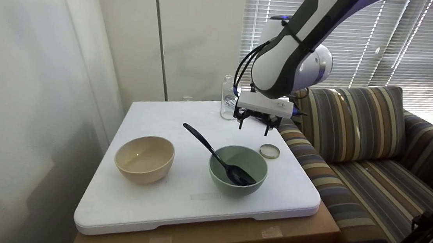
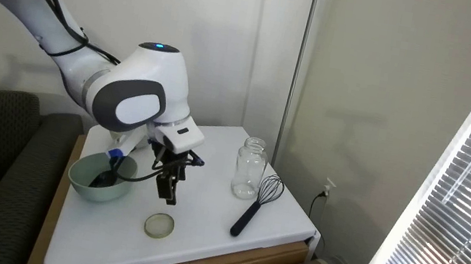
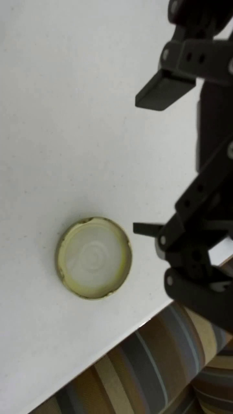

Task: Move the lid to the right

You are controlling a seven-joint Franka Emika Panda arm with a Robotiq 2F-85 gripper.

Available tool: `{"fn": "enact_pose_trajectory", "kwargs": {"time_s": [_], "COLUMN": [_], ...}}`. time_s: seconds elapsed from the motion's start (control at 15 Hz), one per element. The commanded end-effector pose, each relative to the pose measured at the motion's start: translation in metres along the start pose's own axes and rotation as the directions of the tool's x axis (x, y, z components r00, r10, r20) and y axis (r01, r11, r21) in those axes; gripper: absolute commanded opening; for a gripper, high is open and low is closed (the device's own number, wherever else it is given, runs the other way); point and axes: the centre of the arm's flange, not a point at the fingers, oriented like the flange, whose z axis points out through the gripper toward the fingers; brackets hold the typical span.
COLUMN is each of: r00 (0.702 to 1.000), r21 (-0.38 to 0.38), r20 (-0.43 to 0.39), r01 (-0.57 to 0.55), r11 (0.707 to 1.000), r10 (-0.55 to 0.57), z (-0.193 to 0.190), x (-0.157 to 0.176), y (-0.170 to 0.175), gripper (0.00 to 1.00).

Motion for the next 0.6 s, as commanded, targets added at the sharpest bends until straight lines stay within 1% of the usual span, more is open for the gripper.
{"fn": "enact_pose_trajectory", "kwargs": {"time_s": [0.0, 0.13, 0.2, 0.27, 0.4, 0.53], "r00": [1.000, 1.000, 0.998, 1.000, 0.999, 0.999], "r21": [-0.042, -0.036, -0.029, -0.024, -0.015, -0.011], "r20": [-0.010, 0.030, 0.065, 0.011, 0.036, 0.040], "r01": [-0.012, -0.001, 0.003, 0.000, -0.001, -0.003], "r11": [0.999, 0.999, 1.000, 1.000, 1.000, 1.000], "r10": [0.012, 0.002, -0.001, 0.000, 0.001, 0.003], "z": [-0.046, -0.064, -0.074, -0.051, -0.068, -0.073], "x": [0.002, 0.000, 0.001, -0.002, -0.003, -0.002], "y": [-0.014, -0.022, -0.026, -0.023, -0.030, -0.031], "gripper": [1.00, 1.00, 1.00, 1.00, 1.00, 1.00]}}
